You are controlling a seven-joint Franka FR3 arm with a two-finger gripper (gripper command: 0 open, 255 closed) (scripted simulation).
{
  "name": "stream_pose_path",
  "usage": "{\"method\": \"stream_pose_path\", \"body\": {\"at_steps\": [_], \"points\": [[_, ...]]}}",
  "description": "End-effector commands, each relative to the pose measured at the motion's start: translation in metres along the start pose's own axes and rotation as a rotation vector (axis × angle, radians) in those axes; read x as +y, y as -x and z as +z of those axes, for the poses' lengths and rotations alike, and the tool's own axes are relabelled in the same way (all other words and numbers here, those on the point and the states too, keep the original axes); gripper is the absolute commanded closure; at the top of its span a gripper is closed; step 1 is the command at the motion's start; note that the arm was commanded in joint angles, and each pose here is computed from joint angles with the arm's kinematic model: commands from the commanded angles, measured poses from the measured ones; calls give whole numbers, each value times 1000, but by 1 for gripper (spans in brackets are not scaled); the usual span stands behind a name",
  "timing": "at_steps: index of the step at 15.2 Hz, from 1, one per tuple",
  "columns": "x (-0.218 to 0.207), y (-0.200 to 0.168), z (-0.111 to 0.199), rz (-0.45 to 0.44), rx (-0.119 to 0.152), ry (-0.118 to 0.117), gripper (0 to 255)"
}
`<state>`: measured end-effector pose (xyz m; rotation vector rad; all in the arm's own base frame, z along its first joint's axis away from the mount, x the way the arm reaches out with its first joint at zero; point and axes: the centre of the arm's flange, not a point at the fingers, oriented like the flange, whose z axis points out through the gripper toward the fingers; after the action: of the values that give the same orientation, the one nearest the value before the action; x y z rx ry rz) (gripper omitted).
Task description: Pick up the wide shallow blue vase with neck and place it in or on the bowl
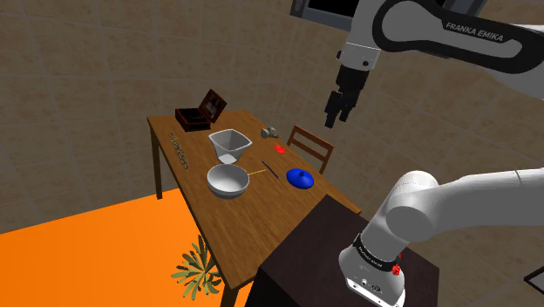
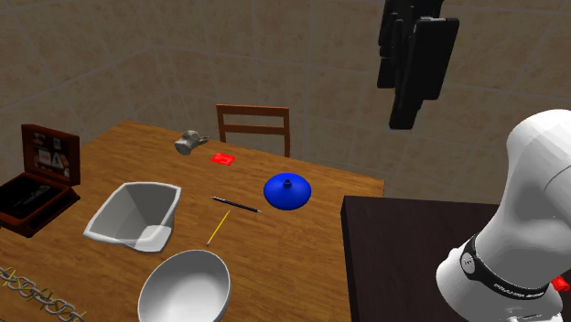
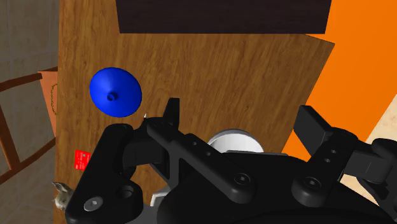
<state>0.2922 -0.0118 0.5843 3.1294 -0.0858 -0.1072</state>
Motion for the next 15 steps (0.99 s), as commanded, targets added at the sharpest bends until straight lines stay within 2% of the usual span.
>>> {"method": "stream_pose_path", "body": {"at_steps": [1,15], "points": [[0,0,0,0,0,0,0],[103,-57,140,-14,39,-6,0]]}}
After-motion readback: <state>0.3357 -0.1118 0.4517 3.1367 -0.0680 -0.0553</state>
